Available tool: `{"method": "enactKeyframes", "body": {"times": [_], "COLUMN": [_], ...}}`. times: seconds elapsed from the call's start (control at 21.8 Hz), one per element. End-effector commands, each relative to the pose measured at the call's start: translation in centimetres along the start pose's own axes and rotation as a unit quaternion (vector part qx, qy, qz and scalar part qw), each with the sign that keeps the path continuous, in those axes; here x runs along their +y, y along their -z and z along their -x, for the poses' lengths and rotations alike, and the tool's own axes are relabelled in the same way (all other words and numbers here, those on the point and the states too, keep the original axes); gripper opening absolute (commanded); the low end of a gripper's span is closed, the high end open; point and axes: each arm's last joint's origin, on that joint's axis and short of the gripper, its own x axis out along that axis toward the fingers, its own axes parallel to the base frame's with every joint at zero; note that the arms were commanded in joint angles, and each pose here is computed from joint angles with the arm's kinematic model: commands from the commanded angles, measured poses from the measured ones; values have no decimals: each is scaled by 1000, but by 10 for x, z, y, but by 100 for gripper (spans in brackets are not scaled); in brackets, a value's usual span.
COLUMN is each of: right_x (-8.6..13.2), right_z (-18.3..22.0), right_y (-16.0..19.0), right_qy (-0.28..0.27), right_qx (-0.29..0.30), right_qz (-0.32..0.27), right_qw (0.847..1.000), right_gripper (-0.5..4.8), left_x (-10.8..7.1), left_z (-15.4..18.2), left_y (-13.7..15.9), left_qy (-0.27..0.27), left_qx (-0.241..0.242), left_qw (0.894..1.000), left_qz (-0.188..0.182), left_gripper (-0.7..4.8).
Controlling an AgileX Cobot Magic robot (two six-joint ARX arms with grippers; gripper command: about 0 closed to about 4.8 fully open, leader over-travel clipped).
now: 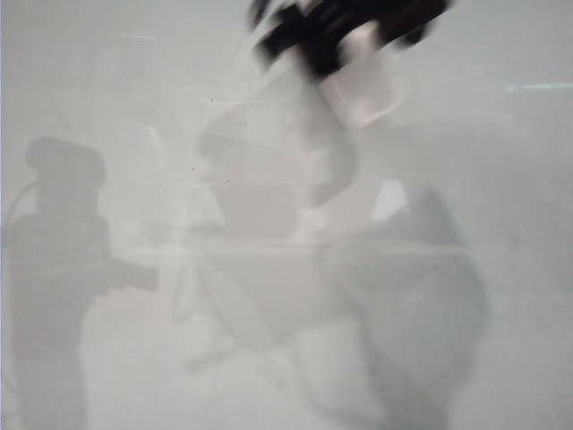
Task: Grab the whiteboard eraser that is attached to the surface of the whiteboard and use it to clean the writing on the whiteboard.
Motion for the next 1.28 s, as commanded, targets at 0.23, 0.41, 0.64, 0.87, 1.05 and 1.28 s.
{"method": "enactKeyframes", "body": {"times": [0.23,0.41,0.64,0.87,1.05,1.28], "right_x": [-84,-107,-119,-123,-125,-135], "right_z": [-19,-35,-40,-36,-33,-36], "right_y": [20,28,33,36,45,51], "right_qy": [45,56,80,91,98,119], "right_qx": [-30,-42,-37,-45,-48,-39], "right_qz": [-101,-129,-147,-177,-180,-179], "right_qw": [993,989,985,979,978,976], "right_gripper": [202,202,202,201,201,201], "left_x": [0,0,0,0,0,0], "left_z": [1,1,1,1,1,1], "left_y": [-3,-3,-3,-3,-3,-3], "left_qy": [-1,0,0,0,0,0], "left_qx": [-8,-8,-9,-9,-9,-9], "left_qw": [1000,1000,1000,1000,1000,1000], "left_qz": [-4,-4,-3,-2,-2,-2], "left_gripper": [-6,-6,-6,-6,-6,-6]}}
